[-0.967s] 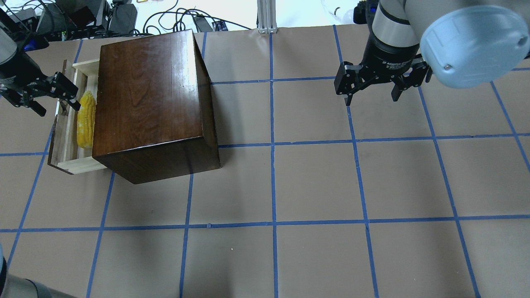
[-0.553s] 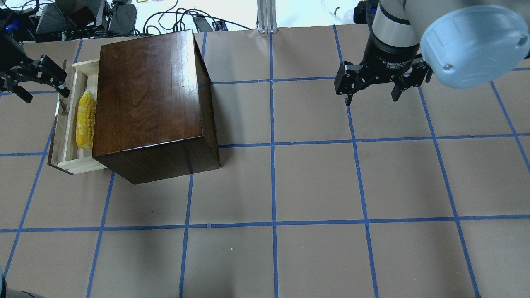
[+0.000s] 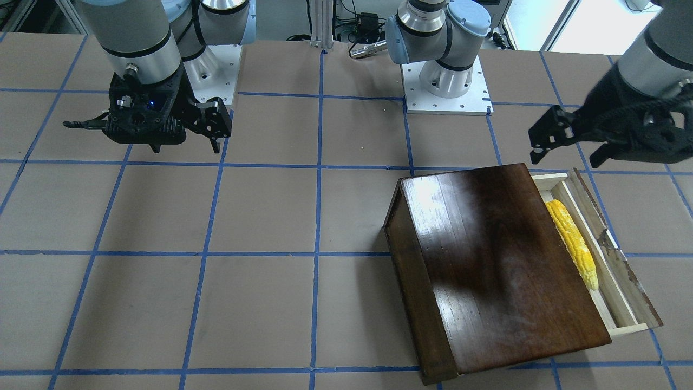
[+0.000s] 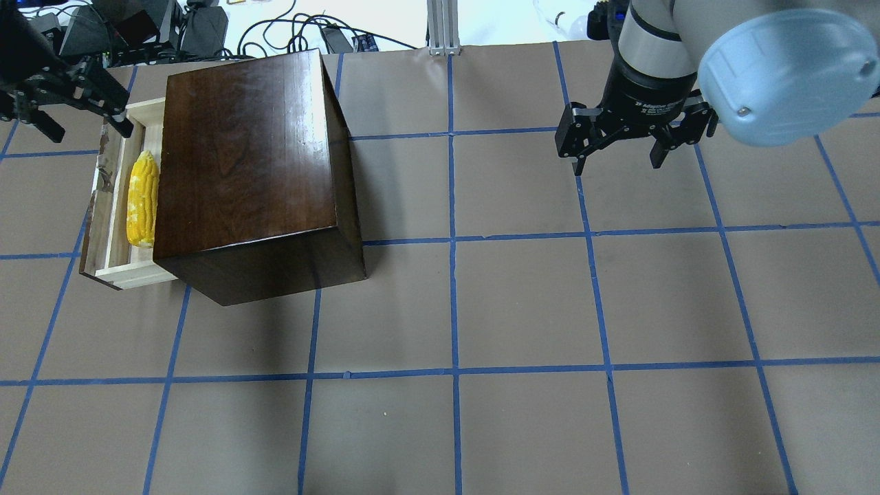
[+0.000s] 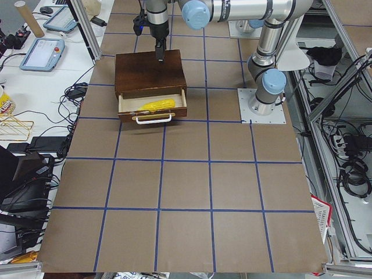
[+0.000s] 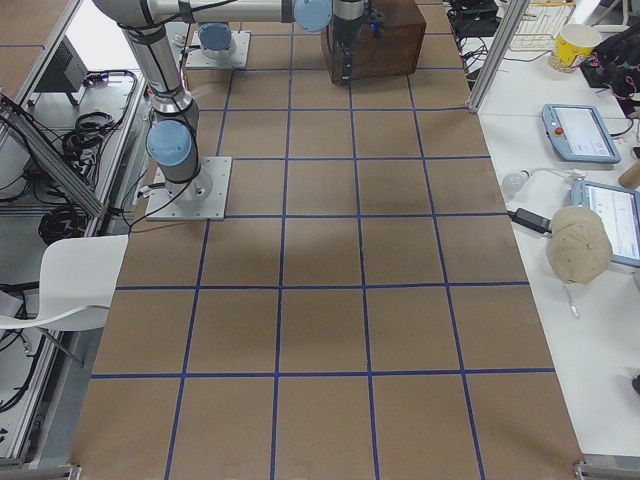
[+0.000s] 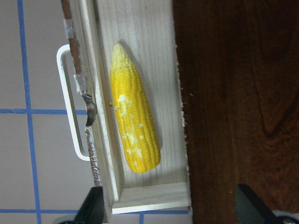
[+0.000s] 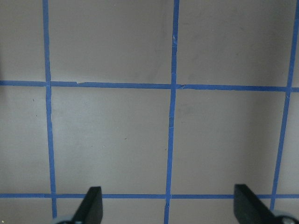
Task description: Open drawer and put corn inside
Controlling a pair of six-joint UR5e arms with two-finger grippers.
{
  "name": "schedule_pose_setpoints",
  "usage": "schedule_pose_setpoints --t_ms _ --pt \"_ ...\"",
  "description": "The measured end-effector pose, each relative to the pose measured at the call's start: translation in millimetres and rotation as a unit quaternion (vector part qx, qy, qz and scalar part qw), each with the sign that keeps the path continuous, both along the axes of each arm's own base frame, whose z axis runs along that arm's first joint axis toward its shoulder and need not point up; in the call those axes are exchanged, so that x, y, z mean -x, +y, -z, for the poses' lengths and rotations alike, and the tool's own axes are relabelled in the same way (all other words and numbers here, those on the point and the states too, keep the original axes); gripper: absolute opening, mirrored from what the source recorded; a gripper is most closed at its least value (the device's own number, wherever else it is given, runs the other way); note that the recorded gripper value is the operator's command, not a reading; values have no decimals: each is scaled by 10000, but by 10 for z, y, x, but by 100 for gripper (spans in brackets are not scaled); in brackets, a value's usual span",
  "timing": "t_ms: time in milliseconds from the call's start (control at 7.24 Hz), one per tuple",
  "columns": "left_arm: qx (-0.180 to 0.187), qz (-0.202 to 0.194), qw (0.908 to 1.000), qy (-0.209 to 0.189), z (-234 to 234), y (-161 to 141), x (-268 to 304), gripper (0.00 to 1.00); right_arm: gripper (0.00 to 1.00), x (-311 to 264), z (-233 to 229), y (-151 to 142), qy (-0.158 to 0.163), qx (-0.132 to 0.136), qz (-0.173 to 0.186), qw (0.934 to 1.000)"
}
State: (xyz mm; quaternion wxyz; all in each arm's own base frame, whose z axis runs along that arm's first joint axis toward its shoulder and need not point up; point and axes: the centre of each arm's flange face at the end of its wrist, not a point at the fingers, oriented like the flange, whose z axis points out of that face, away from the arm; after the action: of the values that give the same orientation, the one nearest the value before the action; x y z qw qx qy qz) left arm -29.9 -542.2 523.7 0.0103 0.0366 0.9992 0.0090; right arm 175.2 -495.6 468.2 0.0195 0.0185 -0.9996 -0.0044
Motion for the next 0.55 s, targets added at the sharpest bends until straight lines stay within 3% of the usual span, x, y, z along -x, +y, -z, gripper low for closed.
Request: schedule_pose_setpoints --t_ms 276,553 --pt "60 388 9992 -93 -85 195 755 100 100 0 0 0 0 0 0 10000" --pt "-29 411 9991 -92 33 265 1225 100 100 -2 0 0 -2 0 -1 10000"
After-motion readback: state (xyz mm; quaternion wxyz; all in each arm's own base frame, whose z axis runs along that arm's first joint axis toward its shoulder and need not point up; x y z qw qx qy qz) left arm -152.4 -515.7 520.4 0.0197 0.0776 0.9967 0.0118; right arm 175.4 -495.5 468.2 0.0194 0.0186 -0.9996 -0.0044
